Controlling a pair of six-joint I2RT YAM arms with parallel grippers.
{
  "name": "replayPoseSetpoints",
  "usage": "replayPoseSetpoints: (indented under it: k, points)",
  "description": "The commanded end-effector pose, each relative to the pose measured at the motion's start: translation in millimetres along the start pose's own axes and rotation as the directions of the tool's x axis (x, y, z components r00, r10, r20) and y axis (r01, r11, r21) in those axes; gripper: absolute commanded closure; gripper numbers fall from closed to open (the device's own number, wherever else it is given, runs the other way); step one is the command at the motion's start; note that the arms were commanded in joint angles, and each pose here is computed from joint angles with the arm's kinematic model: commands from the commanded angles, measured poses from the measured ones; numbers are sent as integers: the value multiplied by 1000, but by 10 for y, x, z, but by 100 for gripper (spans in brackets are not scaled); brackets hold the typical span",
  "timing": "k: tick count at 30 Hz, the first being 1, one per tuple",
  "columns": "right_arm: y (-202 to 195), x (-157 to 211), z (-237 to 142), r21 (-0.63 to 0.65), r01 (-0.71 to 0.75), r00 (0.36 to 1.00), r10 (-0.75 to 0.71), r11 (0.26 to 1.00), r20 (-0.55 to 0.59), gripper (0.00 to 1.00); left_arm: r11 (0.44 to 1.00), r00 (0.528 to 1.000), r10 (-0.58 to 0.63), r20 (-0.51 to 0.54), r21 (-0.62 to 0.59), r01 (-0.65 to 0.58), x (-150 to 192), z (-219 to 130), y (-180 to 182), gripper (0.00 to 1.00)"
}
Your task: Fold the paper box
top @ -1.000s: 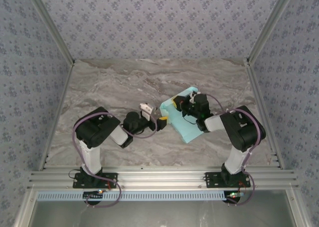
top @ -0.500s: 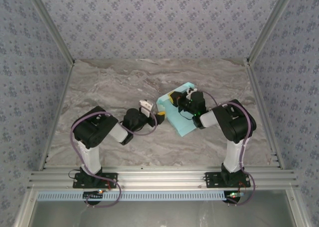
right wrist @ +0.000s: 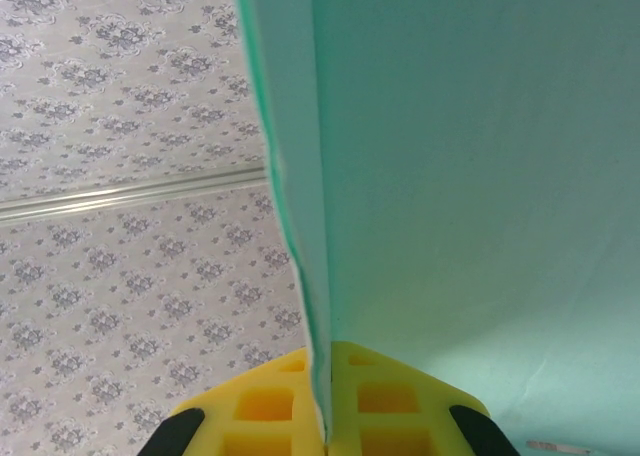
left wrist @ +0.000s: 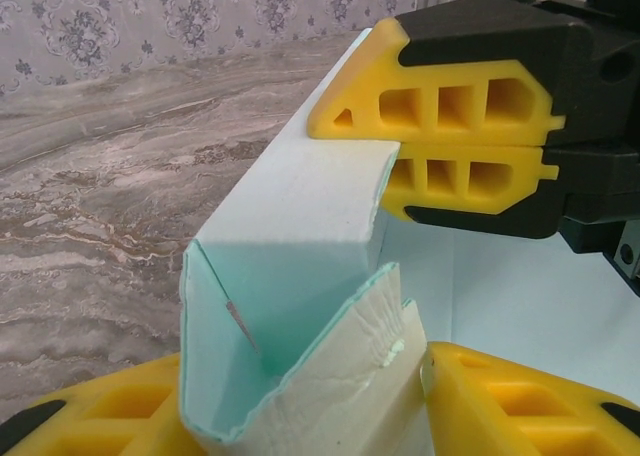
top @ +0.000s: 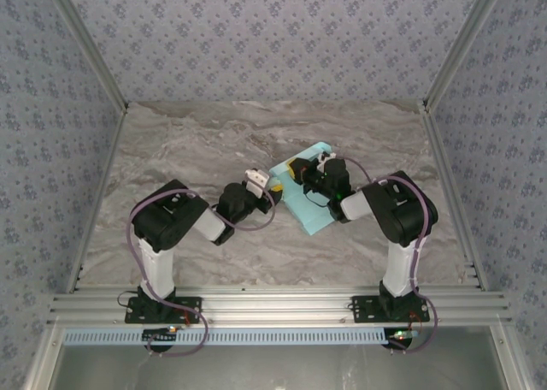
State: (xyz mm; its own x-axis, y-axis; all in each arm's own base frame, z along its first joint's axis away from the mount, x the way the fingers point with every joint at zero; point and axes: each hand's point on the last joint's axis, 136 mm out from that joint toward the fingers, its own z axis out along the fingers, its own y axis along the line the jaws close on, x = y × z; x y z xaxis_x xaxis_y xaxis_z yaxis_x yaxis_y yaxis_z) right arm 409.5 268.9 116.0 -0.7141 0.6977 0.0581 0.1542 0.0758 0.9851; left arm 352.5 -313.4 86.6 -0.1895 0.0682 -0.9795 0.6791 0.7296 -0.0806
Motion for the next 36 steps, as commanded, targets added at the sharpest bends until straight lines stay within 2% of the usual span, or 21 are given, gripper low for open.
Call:
replayPoseSetpoints:
  k: [1, 6, 11, 13, 16, 20, 27, 33, 36]
  points:
    - [-39, 97, 29, 7, -7, 1000, 7, 1000, -18, 100, 996, 999, -1, 40, 94, -3, -27, -40, -239, 48]
    - [-30, 83, 29, 7, -7, 1000, 7, 1000, -16, 100, 985, 999, -7, 40, 174, 0, -33, -138, -397, 41]
    - [-41, 100, 54, 9, -4, 999, 5, 1000, -32, 100, 985, 999, 3, 34, 174, -9, -3, -211, -397, 38]
    - [-37, 110, 46, 8, 1, 1000, -1, 1000, -30, 100, 989, 1000, 9, 22, 146, -13, 30, -178, -347, 38]
    - [-41, 133, 43, 13, 4, 999, -3, 1000, -35, 100, 998, 1000, -4, 5, 57, 4, 31, -114, -192, 45]
    - [-39, 183, 33, 12, 12, 999, -11, 1000, -44, 100, 999, 1000, -9, 12, 44, 8, -11, -33, -168, 50]
    - [-62, 220, 3, 1, 22, 999, -22, 1000, -32, 100, 999, 999, -33, 43, -22, 34, -123, 20, -57, 48]
    - [12, 207, -41, -74, 14, 1000, -15, 997, -8, 100, 995, 999, -31, 35, -94, 35, -96, 42, 60, 48]
    - [3, 188, -63, -87, -9, 1000, 9, 996, 9, 100, 992, 999, -28, 34, -121, 32, -82, 63, 107, 43]
